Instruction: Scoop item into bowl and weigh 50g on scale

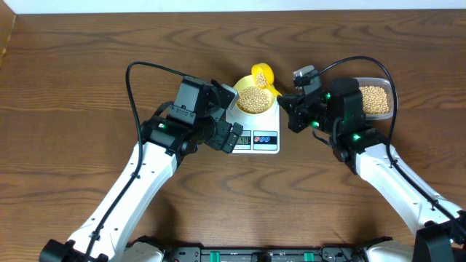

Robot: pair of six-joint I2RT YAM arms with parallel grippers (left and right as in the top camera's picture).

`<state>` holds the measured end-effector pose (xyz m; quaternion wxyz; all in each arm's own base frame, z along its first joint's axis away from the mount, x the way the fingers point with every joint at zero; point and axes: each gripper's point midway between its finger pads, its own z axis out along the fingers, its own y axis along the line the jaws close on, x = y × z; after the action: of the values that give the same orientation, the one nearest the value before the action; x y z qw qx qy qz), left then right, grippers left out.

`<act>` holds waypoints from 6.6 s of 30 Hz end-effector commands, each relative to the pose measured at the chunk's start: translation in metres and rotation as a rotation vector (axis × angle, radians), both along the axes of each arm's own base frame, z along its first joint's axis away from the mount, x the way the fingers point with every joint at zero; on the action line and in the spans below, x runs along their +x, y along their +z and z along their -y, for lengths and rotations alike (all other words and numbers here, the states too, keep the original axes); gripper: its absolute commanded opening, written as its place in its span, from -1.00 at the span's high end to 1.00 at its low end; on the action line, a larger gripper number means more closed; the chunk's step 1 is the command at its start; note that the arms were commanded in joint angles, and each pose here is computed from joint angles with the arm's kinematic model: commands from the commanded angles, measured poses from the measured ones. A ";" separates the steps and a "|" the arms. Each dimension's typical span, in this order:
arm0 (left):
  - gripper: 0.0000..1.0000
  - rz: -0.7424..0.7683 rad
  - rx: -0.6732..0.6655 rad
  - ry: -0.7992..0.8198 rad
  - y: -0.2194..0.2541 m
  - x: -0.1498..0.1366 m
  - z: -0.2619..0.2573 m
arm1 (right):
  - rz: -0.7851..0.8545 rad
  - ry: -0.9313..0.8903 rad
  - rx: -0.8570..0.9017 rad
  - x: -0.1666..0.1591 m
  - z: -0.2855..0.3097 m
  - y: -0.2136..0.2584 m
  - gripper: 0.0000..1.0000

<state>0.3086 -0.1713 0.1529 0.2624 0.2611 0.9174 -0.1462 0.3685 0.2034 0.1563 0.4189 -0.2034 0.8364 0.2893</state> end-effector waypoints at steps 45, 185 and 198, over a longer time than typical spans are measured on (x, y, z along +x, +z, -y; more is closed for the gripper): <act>-0.89 -0.006 0.013 -0.004 -0.004 -0.001 -0.001 | 0.155 0.080 -0.150 0.003 -0.006 0.001 0.98; -0.89 -0.006 0.013 -0.004 -0.004 -0.001 -0.001 | -0.424 -0.733 -0.021 -0.003 0.204 -0.057 0.98; -0.89 -0.006 0.013 -0.004 -0.004 -0.001 -0.001 | -0.404 -0.704 0.049 0.002 0.203 -0.047 0.98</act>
<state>0.3086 -0.1713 0.1529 0.2624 0.2611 0.9174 -0.1462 0.3678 0.0048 0.1054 0.3197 0.1530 0.9192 0.1717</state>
